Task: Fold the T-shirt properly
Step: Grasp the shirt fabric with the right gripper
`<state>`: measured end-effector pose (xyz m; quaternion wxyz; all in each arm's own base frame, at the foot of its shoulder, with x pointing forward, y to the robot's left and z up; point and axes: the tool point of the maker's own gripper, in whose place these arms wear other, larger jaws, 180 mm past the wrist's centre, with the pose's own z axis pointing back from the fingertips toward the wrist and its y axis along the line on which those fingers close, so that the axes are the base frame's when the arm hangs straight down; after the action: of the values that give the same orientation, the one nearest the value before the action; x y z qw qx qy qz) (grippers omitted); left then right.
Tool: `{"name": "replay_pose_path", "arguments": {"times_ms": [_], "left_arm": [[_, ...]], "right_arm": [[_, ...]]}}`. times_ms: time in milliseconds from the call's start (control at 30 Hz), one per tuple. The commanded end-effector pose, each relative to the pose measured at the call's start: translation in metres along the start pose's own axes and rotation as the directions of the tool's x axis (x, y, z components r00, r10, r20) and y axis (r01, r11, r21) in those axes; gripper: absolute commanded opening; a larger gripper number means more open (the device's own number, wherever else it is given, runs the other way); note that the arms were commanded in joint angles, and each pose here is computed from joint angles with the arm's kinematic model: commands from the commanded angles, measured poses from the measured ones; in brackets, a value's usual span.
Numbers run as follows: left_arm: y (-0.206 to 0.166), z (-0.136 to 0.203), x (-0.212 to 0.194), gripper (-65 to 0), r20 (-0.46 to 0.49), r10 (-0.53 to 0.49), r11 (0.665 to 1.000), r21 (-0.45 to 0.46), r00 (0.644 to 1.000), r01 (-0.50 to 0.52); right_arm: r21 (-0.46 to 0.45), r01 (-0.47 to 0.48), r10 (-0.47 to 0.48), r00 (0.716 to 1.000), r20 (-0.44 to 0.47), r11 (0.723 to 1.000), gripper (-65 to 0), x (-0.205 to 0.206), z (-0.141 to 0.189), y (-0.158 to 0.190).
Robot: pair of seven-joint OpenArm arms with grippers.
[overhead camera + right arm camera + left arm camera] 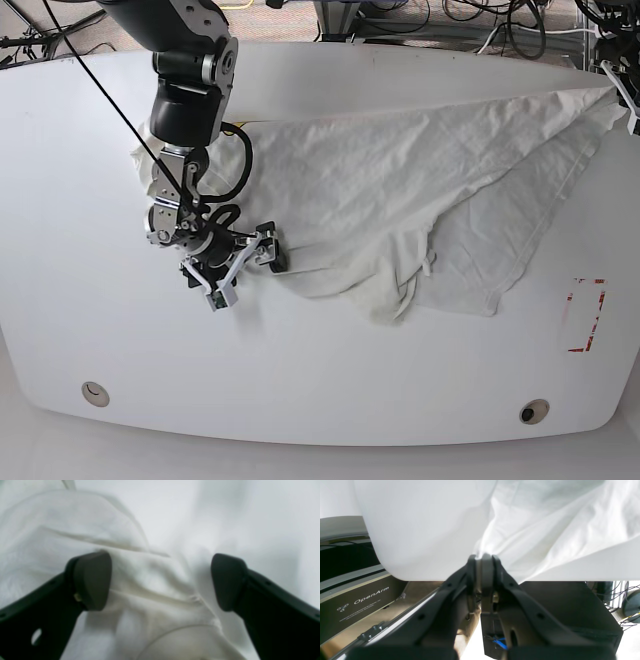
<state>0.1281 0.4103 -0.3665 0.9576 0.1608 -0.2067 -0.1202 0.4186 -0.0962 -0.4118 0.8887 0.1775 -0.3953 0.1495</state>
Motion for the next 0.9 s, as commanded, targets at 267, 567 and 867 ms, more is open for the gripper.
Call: {"name": "replay_pose_path", "arguments": {"times_ms": [267, 567, 867], "left_arm": [[0.010, 0.004, 0.007, -65.0, 0.016, -0.019, 1.000, 0.024, 1.000, 0.018], [0.010, 0.004, 0.006, -65.0, 0.015, -0.018, 1.000, 0.024, 1.000, 0.018], [0.010, 0.004, 0.007, -65.0, 0.016, -0.018, 1.000, 0.024, 1.000, 0.017]], "right_arm": [[0.013, -0.002, 0.002, 1.000, 0.021, 1.000, -14.0, 0.005, 0.001, 0.004], [0.006, -0.010, 0.010, 1.000, 0.030, 1.000, -48.4, 0.007, 0.004, 0.003], [-0.055, -0.076, 0.077, 0.997, 0.012, 0.996, -63.3, 0.011, 0.028, -0.002]]}}
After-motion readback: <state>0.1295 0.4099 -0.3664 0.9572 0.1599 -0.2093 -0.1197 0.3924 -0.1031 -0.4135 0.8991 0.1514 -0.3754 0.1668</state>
